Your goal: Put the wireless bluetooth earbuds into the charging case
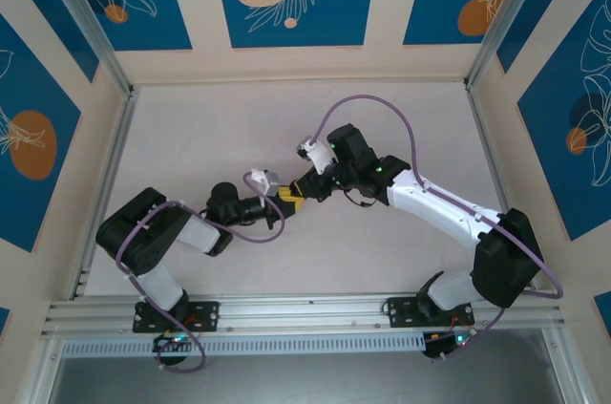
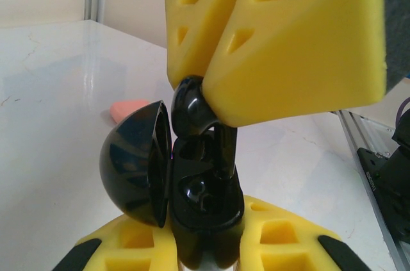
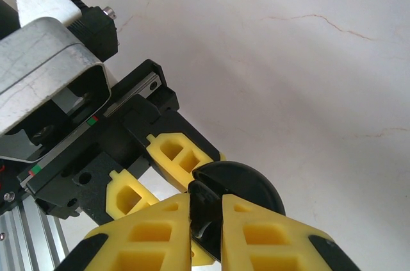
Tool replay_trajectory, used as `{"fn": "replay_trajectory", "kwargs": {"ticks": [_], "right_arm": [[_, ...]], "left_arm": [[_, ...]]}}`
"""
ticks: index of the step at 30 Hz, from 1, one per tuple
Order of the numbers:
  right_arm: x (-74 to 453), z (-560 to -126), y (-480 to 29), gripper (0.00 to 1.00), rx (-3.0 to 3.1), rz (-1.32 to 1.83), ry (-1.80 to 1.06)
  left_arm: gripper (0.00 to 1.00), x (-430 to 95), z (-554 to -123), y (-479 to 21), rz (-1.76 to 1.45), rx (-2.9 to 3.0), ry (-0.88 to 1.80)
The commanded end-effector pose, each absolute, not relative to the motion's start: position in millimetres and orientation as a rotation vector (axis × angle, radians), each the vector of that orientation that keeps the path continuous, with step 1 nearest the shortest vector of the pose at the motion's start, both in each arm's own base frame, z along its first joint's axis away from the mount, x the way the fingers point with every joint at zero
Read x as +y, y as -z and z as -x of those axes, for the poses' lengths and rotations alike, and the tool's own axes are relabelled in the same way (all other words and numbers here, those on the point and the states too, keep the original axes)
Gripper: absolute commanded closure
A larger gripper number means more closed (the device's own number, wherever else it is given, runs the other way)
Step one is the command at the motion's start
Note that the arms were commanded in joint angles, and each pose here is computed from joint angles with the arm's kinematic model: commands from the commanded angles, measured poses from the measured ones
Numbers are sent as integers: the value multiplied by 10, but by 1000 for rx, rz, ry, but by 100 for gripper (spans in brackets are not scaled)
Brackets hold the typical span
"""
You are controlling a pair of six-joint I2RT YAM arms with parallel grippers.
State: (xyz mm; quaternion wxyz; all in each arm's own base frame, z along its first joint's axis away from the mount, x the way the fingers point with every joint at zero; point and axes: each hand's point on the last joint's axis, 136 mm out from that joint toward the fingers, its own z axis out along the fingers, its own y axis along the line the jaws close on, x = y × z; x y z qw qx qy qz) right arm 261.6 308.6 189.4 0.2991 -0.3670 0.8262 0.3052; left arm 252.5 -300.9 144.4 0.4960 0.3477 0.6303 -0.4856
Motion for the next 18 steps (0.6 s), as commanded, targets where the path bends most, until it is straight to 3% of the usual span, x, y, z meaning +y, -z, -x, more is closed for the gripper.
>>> {"fn": "replay_trajectory", "kwargs": {"ticks": [1, 18], "right_arm": [[3130, -2606, -1936, 84, 2173, 1025, -801], [3081, -2541, -1792, 84, 2213, 1104, -775]], "left_arm": [[90, -3058, -2494, -1704, -861, 1423, 1200], [90, -3069, -2464, -1848, -879, 1389, 1205]]}}
